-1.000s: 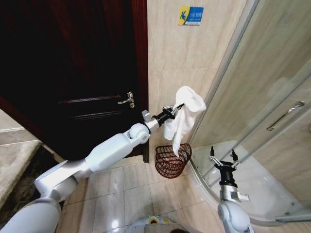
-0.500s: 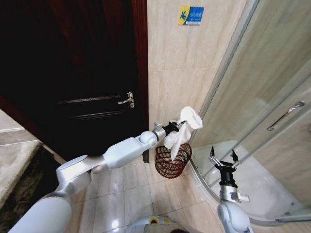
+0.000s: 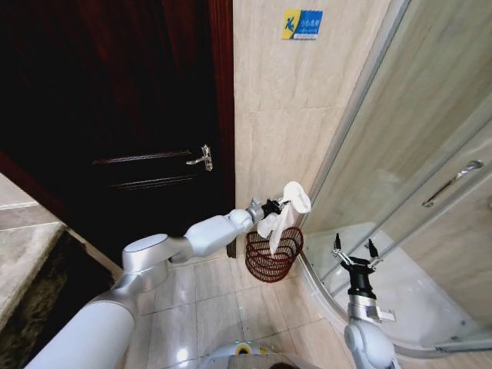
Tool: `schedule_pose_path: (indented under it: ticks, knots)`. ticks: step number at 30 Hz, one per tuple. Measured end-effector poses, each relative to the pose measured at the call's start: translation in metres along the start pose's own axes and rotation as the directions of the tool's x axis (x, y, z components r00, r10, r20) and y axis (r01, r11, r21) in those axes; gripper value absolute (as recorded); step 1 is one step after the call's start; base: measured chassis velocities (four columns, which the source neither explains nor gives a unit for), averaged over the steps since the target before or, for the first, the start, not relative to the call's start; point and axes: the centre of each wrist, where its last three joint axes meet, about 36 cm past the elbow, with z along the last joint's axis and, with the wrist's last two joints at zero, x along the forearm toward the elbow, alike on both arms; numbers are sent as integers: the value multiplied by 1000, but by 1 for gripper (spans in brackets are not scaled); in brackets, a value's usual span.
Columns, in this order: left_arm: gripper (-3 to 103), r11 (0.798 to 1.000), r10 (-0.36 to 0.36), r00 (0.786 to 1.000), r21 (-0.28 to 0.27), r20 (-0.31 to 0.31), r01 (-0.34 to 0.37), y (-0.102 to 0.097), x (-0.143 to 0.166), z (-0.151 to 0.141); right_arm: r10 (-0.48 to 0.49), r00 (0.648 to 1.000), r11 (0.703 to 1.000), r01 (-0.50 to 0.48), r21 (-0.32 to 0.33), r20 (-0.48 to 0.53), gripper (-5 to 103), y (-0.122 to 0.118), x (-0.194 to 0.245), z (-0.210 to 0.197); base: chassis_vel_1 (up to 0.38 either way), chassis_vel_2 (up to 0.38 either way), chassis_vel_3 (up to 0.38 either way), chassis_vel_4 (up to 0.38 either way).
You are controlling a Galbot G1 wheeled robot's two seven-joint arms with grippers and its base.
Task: Discard the used towel into the hamper.
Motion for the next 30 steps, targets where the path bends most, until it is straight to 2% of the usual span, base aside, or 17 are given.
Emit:
schedule_pose_path:
  ticks: [7,10,17,20,23,27,30]
  knots:
    - [2,999,26,998,-18,-55,-27,-5,-7,19,3,1000,1000,-3,-6,-4,100,0,3,4,0,0,0,0]
    - [2,999,16,996,-26,-91,-18,-5,-6,40,5,1000,1000,-5,-9,-9,100,0,5,7,0,0,0,0]
    - [2,1000,-8,991,-27,-134,5,-2,10,72,12,1000,1000,-13,-11,-15,100,-3,6,11,0,0,0,0]
    - [2,999,-32,988,-35,-151,27,4,18,83,14,1000,1000,-14,-12,-15,100,-3,5,12,0,0,0,0]
    - [2,994,-98,982,-58,-163,90,15,33,100,17,1000,1000,-17,-14,-15,100,-3,3,14,0,0,0,0]
    - [2,987,-153,975,-76,-158,142,21,38,104,18,1000,1000,-18,-15,-19,100,-4,4,15,0,0,0,0]
    - [2,985,-165,975,-83,-152,154,23,39,103,17,1000,1000,-17,-14,-20,100,-5,4,15,0,0,0,0]
